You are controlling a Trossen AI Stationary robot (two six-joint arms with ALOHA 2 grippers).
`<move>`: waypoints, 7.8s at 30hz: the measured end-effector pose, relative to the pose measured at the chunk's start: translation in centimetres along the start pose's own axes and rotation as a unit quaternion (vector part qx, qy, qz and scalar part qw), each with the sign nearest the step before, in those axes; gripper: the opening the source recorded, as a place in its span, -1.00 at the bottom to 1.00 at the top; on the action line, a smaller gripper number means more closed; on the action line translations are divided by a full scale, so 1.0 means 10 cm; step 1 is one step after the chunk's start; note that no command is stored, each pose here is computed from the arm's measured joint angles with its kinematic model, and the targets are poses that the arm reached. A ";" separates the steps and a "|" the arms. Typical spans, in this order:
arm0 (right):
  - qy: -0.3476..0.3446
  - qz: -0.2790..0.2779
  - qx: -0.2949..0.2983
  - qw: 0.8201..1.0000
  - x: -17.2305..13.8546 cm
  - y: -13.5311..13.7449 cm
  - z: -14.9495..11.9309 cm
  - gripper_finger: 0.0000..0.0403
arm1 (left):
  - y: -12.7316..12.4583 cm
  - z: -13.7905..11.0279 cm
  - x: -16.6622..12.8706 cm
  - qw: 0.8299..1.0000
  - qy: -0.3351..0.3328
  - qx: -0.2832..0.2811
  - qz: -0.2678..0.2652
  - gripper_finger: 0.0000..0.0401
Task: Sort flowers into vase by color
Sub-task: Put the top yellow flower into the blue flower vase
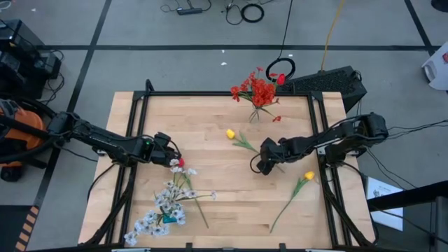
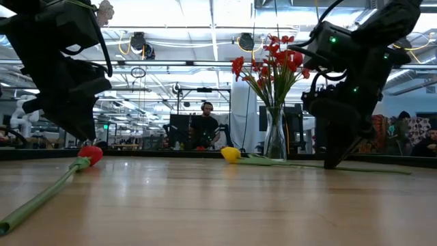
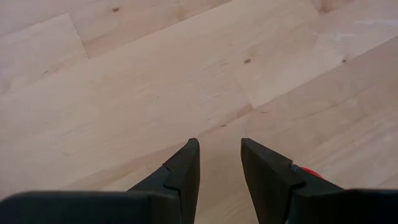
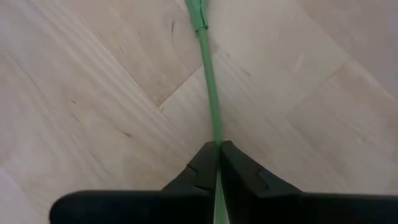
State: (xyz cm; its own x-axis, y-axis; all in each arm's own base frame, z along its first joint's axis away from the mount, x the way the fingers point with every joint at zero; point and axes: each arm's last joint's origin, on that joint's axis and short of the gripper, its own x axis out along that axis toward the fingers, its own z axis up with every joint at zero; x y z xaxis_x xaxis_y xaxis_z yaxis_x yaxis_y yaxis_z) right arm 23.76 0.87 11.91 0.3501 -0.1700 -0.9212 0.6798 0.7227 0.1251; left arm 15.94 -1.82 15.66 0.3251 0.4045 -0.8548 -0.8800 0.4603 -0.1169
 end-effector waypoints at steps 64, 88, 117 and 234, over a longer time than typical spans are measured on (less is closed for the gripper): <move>-0.493 0.200 -0.005 0.847 -0.73 0.98 0.32 -1.00 | -0.66 0.69 -0.38 0.857 -0.321 0.167 -0.366 -0.39; -0.494 0.171 -0.077 0.849 -0.45 1.57 0.91 -1.00 | -0.70 0.73 -0.50 0.820 -0.334 0.150 -0.439 -0.39; -0.522 0.136 -0.080 0.838 -0.51 1.56 0.93 -1.00 | -0.73 0.75 -0.58 0.790 -0.351 0.145 -0.482 -0.39; -0.336 0.084 -0.053 0.937 -0.67 1.41 0.43 -0.55 | 0.13 -0.37 -1.66 0.755 -0.253 0.241 -0.556 -1.00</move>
State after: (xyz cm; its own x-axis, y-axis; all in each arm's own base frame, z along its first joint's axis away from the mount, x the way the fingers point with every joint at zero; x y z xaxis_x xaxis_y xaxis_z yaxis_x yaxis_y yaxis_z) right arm 33.81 9.33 21.46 0.7970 -0.4049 -0.4481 0.5229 0.8339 0.1767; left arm 8.18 -10.84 27.81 0.9673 -0.2490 -0.0476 0.2216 0.9217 -0.3184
